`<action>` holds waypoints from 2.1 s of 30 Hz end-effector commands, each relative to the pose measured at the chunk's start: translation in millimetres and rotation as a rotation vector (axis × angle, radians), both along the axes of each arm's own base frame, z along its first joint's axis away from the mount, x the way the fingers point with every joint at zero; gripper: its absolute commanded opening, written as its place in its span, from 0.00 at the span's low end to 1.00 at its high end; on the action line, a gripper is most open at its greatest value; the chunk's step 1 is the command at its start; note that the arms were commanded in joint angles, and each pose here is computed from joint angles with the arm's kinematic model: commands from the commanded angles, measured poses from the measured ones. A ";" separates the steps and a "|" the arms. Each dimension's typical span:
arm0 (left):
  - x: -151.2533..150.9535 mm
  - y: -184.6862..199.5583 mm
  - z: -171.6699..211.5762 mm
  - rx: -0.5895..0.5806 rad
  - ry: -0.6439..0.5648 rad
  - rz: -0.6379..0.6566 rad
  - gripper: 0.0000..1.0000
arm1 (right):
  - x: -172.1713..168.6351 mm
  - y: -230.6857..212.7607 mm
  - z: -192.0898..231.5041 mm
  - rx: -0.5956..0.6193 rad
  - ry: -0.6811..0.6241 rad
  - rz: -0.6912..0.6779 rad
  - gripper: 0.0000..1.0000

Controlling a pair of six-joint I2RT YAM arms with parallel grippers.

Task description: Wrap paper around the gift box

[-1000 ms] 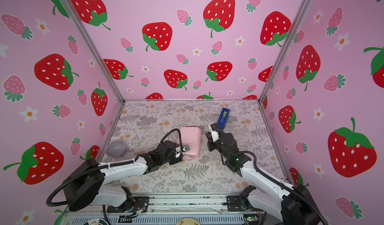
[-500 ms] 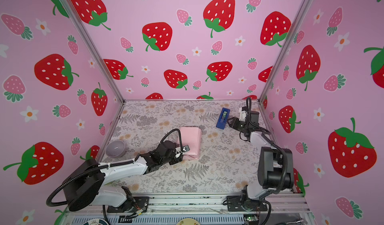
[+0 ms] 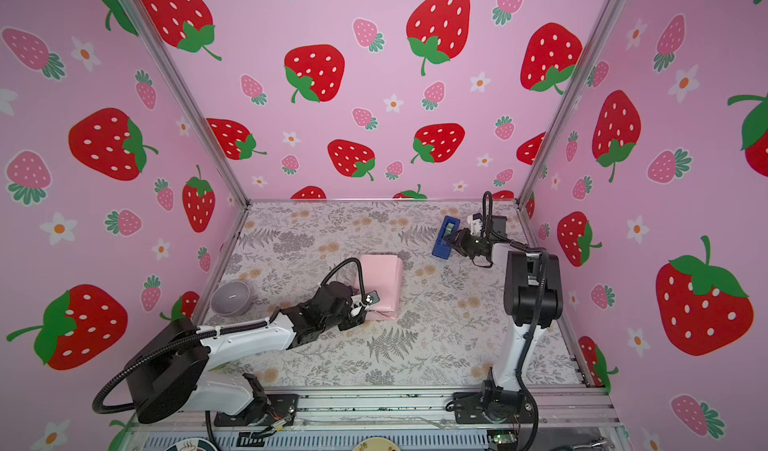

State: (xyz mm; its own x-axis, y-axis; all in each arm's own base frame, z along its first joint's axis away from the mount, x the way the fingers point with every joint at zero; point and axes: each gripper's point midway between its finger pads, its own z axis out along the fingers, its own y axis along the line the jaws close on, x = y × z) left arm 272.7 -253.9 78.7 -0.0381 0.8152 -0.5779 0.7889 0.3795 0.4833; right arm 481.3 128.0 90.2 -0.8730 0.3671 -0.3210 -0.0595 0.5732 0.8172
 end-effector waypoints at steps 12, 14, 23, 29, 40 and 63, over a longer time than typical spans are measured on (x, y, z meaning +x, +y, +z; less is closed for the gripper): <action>-4.9 1.7 -9.7 0.044 0.038 -0.014 0.68 | 13.2 12.8 0.3 0.153 0.048 0.034 0.24; -4.8 1.8 -9.0 0.042 0.035 -0.014 0.68 | 15.2 13.9 3.5 0.162 0.045 0.041 0.22; -5.3 0.9 -10.3 0.047 0.043 -0.018 0.68 | 19.0 16.2 8.1 0.181 0.062 0.057 0.06; -4.8 1.0 -11.1 0.050 0.045 -0.016 0.68 | 14.4 16.7 30.4 0.175 0.036 0.058 0.00; -4.3 1.4 -9.8 0.045 0.039 -0.012 0.68 | -53.7 38.3 43.8 0.165 0.031 0.111 0.00; -3.8 1.5 -11.5 0.054 0.046 -0.010 0.69 | -138.3 18.3 -100.9 -0.160 0.282 0.092 0.00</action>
